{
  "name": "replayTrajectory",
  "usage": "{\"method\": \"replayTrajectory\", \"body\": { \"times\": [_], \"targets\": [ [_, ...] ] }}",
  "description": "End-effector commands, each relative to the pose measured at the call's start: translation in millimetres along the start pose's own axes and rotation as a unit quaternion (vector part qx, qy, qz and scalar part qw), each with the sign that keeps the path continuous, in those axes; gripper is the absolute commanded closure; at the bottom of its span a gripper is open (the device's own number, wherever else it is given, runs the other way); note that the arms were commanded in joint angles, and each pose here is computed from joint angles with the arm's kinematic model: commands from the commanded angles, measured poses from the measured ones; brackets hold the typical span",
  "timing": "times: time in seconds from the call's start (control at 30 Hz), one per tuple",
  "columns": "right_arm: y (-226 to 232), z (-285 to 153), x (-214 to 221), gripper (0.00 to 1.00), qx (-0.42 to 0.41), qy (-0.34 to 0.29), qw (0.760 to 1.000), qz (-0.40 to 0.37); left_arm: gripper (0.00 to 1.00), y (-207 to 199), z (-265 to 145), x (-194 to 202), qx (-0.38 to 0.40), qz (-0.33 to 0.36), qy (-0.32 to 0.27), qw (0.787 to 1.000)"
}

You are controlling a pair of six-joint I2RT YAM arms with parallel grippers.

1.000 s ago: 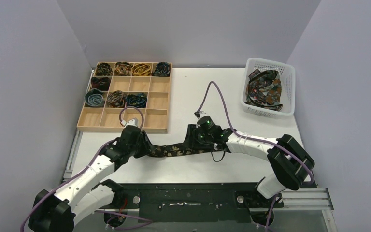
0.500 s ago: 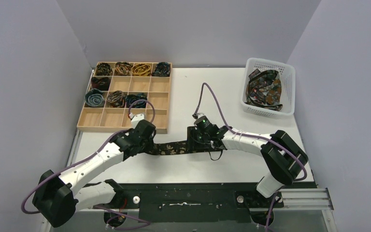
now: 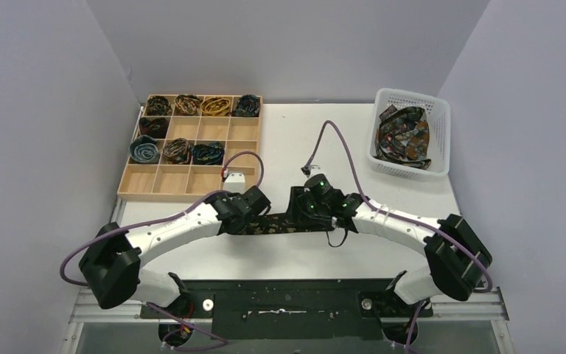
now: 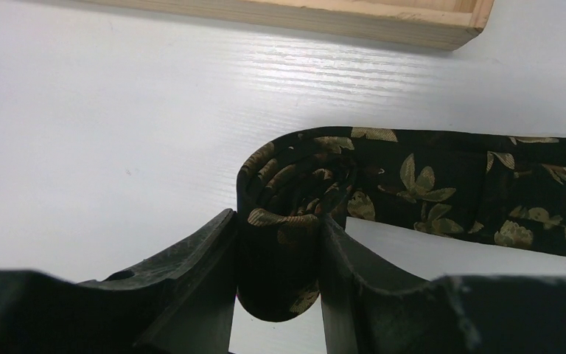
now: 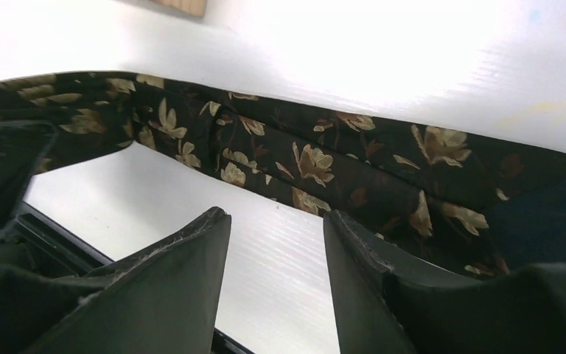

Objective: Roll the ties
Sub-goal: Roll the tie at the center of the board.

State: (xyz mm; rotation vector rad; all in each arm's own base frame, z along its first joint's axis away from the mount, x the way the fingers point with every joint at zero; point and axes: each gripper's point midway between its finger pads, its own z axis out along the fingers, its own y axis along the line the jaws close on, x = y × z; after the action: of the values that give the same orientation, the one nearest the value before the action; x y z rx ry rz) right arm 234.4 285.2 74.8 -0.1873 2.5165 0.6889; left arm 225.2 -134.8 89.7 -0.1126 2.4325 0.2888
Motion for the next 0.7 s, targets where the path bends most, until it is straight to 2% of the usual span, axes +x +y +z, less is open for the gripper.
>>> {"method": "replayTrajectory", "body": {
  "times": [0.0, 0.3, 0.67],
  "targets": [
    [-9.7, -25.8, -26.9, 0.49, 0.024, -0.07, 0.997, 0.02, 0.62, -2.5, -4.8, -16.7, -0.039, 0.007, -0.035, 0.999],
    [-40.5, -65.2, -47.5, 0.52, 0.063, -0.169, 0.982, 0.058, 0.61, -42.8, -5.5, -12.4, -0.015, 0.033, -0.038, 0.999],
    [-54.7, -69.4, -43.8, 0.52, 0.067, -0.17, 0.979, 0.087, 0.54, -98.5, 2.7, -3.6, 0.031, 0.051, -0.011, 0.998]
  ]
}}
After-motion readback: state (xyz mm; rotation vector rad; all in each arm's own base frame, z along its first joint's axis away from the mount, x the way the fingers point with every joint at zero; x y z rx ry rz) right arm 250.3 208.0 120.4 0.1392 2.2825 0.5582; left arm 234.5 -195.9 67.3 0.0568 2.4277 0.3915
